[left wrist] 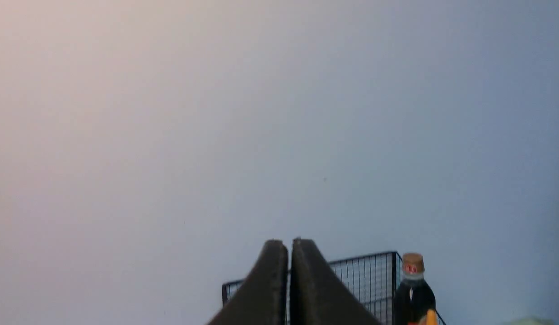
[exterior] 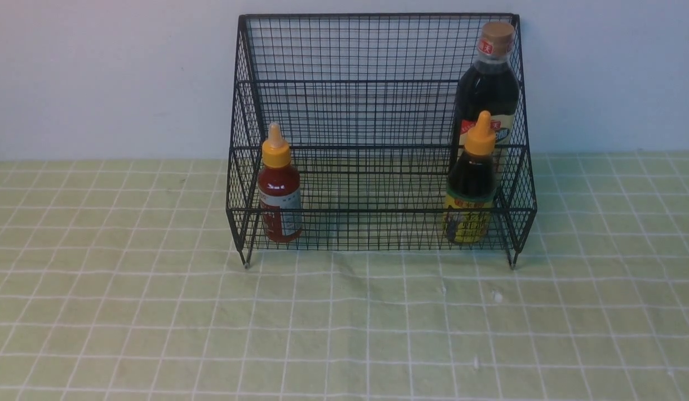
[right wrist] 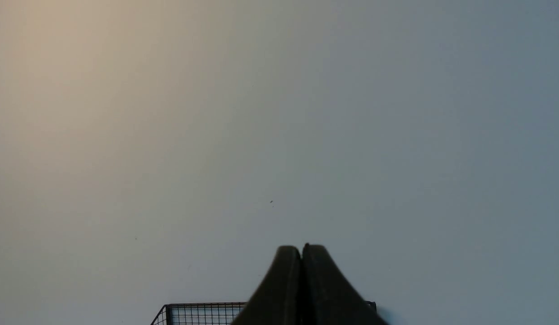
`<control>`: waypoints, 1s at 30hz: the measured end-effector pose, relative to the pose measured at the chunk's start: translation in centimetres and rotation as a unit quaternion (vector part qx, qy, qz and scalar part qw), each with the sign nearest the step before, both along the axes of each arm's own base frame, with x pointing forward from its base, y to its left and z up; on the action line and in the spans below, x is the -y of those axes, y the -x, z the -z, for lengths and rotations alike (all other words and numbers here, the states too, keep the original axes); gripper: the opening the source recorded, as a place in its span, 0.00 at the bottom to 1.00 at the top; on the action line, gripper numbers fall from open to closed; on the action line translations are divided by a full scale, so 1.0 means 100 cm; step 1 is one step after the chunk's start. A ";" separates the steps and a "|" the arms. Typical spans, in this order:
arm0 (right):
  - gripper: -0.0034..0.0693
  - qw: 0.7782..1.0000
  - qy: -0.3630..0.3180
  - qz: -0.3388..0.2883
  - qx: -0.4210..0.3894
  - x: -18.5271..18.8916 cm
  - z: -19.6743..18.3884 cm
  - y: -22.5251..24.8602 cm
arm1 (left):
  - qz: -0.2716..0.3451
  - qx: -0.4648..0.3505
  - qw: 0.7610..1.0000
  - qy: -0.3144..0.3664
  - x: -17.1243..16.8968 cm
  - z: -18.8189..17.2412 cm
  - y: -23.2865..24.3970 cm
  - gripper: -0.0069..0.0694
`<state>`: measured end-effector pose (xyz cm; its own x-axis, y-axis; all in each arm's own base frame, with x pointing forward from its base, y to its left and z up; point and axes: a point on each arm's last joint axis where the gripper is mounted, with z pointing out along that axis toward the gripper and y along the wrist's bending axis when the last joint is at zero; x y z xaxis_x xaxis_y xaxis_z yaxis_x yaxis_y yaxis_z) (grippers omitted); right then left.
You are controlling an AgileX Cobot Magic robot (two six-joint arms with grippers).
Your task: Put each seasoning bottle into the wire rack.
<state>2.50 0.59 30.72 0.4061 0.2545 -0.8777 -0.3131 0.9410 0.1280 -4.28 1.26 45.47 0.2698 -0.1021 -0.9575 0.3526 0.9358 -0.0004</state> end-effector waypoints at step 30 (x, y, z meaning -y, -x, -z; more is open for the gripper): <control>0.03 1.000 -0.003 -0.002 -0.001 0.000 0.000 0.000 | -0.161 -0.280 0.943 -0.085 0.014 0.284 -0.096 0.08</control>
<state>2.51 0.59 30.71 0.4029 0.2610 -0.8772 -0.3159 0.9392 0.1343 5.27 -0.17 17.09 -0.2925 0.0655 -0.9540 0.0399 0.9976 0.0562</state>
